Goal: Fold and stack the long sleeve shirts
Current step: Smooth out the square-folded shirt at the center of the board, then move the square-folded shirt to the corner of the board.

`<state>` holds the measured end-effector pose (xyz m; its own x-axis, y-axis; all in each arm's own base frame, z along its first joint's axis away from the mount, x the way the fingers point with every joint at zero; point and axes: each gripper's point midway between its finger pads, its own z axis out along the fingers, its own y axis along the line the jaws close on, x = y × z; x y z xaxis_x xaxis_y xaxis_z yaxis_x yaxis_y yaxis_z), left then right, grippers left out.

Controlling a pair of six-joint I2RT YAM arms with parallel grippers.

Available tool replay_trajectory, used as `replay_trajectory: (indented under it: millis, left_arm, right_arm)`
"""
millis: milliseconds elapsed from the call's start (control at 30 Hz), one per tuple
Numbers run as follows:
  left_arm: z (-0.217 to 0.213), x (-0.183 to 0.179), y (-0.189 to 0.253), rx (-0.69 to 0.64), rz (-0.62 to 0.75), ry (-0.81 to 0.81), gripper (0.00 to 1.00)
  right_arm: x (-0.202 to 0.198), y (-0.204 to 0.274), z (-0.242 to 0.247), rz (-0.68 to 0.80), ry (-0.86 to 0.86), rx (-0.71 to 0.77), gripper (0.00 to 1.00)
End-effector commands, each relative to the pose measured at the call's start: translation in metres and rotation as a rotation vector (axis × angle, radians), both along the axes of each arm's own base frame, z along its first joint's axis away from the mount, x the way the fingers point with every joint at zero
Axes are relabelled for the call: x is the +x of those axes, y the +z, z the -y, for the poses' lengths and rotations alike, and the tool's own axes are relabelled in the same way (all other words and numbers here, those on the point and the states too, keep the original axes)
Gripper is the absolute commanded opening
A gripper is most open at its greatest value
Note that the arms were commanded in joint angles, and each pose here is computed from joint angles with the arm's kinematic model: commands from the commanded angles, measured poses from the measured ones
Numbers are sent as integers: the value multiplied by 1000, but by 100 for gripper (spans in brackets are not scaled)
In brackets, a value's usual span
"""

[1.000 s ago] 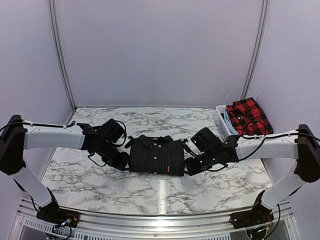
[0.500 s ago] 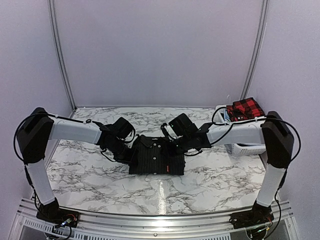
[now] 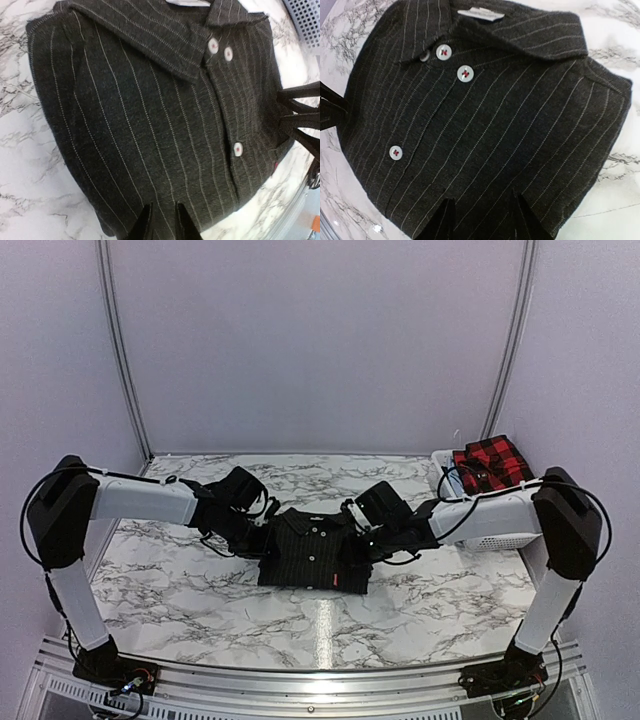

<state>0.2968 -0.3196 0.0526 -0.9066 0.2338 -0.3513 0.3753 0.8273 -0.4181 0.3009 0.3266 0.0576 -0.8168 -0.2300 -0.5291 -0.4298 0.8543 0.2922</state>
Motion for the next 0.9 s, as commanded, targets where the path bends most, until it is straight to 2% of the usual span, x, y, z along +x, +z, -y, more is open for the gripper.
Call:
replay_trajectory:
  millis: [0, 233, 367, 567, 633, 867]
  left_arm:
    - [11, 7, 48, -74, 108, 19, 19]
    - [43, 8, 63, -115, 137, 22, 20]
    - [67, 10, 53, -124, 117, 27, 19]
    - [97, 7, 29, -108, 77, 44, 19]
    - [103, 7, 22, -98, 73, 54, 19]
    - [114, 13, -2, -82, 52, 118, 19]
  right_arm:
    - [10, 39, 11, 68, -36, 29, 34]
    - [-23, 22, 20, 8, -9, 12, 30]
    - [-54, 3, 17, -50, 19, 2, 24]
    - [-74, -22, 33, -110, -3, -32, 24]
    - [-73, -15, 34, -95, -9, -26, 24]
    - [-55, 25, 40, 3, -52, -14, 38]
